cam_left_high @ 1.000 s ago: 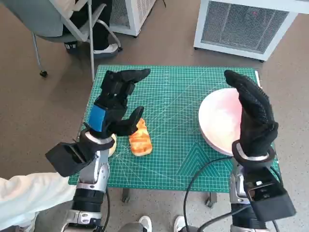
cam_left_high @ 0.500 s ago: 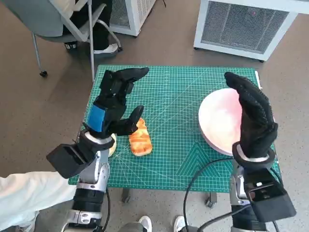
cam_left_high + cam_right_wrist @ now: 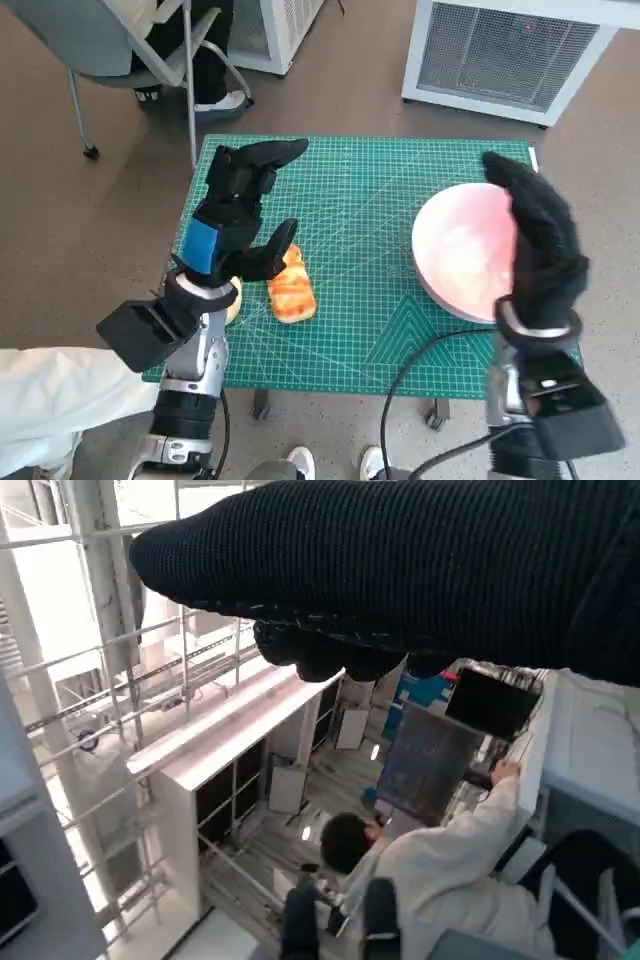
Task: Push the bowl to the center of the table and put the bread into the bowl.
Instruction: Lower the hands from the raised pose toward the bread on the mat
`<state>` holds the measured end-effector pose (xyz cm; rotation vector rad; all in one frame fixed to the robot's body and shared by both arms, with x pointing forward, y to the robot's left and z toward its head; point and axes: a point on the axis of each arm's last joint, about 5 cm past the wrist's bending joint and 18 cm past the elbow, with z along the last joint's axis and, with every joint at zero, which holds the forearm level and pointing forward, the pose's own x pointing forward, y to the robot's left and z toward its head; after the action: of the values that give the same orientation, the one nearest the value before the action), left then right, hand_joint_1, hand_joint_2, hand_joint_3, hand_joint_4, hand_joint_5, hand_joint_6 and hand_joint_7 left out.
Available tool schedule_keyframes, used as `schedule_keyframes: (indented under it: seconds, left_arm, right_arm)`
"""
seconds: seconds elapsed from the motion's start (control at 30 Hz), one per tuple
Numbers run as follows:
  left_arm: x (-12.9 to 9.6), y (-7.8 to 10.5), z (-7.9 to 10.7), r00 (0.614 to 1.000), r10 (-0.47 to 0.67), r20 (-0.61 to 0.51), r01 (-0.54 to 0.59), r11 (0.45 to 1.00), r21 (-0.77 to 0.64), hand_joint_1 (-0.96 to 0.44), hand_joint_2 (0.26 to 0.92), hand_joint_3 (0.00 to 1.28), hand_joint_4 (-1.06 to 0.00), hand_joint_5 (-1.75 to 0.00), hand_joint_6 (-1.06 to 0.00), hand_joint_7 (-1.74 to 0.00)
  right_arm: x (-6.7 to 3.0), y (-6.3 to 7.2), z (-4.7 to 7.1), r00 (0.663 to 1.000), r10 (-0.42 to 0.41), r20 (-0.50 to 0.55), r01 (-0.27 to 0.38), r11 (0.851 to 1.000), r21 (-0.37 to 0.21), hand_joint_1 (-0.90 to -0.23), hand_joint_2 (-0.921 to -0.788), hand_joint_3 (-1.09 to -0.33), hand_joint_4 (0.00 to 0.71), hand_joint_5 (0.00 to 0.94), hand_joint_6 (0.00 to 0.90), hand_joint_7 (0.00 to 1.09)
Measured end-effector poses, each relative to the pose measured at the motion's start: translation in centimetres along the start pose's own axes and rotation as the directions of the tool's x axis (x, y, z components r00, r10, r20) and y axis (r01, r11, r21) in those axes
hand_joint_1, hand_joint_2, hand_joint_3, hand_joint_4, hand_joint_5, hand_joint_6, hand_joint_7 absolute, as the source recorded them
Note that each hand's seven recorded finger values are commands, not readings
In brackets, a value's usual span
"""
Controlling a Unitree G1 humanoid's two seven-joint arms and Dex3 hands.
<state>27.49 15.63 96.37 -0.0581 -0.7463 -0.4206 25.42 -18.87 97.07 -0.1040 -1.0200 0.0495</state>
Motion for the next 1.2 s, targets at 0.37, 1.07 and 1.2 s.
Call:
schedule_keyframes:
  seconds: [0.37,1.07,1.2]
  left_arm:
    - [-0.1,0.0,0.1,1.000,0.003,0.006,-0.003,1.000,0.002,-0.27,0.696,0.80,0.00,-0.74,0.00,-1.00]
    - [-0.5,0.0,0.4,1.000,0.014,0.000,-0.014,1.000,0.000,-0.25,0.712,0.79,0.00,-0.71,0.00,-0.97]
    - [-0.5,0.1,0.5,1.000,0.016,-0.004,-0.016,1.000,-0.005,-0.26,0.714,0.78,0.00,-0.71,0.00,-0.97]
  right_arm:
    - [-2.09,-4.3,-1.7,0.968,-0.230,-0.102,0.202,0.952,-0.231,-0.370,-0.921,-0.541,0.379,0.004,0.165,0.60]
    - [-5.41,-9.1,-4.4,0.735,-0.548,-0.400,0.403,0.827,-0.393,-0.330,-0.921,-0.531,0.373,0.000,0.322,0.31]
    - [-5.96,-9.0,-4.8,0.689,-0.551,-0.471,0.403,0.831,-0.383,-0.322,-0.921,-0.535,0.373,0.000,0.335,0.29]
